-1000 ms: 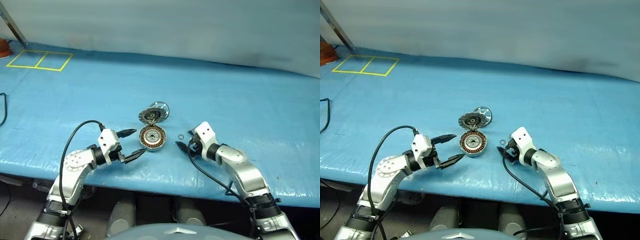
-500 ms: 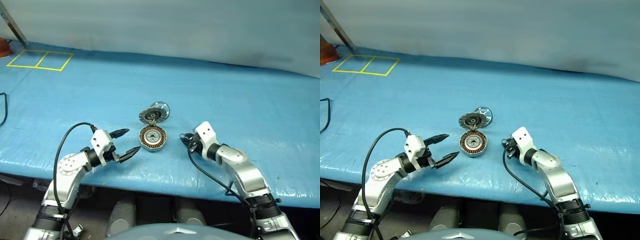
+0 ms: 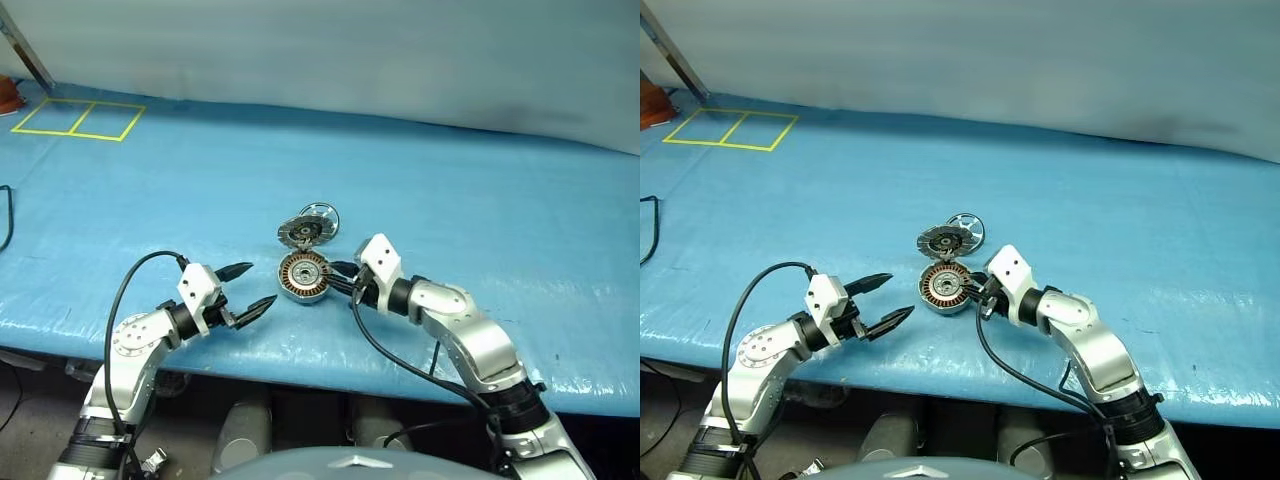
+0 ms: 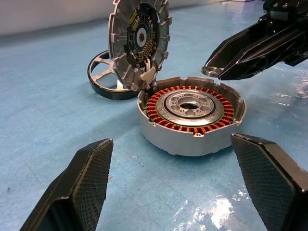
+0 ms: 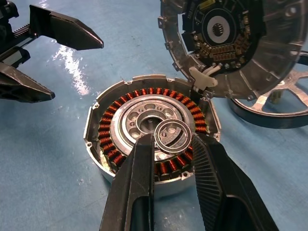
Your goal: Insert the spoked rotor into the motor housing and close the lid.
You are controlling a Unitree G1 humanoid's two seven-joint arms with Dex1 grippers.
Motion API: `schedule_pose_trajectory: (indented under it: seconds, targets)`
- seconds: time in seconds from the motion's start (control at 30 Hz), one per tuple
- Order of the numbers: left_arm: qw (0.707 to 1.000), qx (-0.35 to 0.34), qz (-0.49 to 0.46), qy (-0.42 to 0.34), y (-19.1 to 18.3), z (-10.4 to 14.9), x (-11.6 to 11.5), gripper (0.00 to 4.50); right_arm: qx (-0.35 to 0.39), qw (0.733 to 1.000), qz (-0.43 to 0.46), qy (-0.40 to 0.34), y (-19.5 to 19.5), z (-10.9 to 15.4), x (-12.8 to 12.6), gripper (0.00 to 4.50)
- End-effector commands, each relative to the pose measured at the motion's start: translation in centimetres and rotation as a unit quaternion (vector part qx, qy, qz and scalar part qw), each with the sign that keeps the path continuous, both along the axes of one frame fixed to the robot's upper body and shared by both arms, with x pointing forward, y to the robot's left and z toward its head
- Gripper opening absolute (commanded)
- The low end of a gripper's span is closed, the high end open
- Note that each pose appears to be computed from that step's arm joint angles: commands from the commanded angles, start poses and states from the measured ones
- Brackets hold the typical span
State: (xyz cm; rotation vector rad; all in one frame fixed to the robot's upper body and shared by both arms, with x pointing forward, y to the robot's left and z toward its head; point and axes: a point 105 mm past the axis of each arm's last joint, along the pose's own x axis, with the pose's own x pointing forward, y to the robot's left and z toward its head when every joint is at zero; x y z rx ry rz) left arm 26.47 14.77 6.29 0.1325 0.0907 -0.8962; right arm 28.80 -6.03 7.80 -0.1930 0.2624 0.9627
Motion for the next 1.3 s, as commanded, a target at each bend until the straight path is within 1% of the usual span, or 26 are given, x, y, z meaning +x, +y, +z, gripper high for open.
schedule_pose_trajectory:
  seconds: [0.03,0.27,0.77,1.07,1.3]
  targets:
    - [1.0,-0.007,0.002,-0.016,-0.2,0.8,0.1,4.29,0.009,1.0,0.014,-0.014,1.3,0.6,0.4,0.77]
    - [1.0,-0.004,0.009,-0.019,-0.1,0.7,0.0,4.29,0.006,1.0,0.03,-0.009,2.4,0.3,0.4,0.77]
    - [1.0,0.004,0.015,-0.021,-0.1,0.5,0.0,4.29,0.003,1.0,0.023,-0.007,2.7,-0.2,1.1,0.77]
    - [0.999,0.009,0.022,-0.023,0.3,0.5,0.0,4.29,-0.004,0.999,0.036,-0.005,2.6,-0.5,0.8,0.77]
    - [0.999,0.012,0.025,-0.025,0.4,0.3,0.1,4.29,-0.002,0.999,0.041,-0.018,2.8,0.0,0.6,0.77]
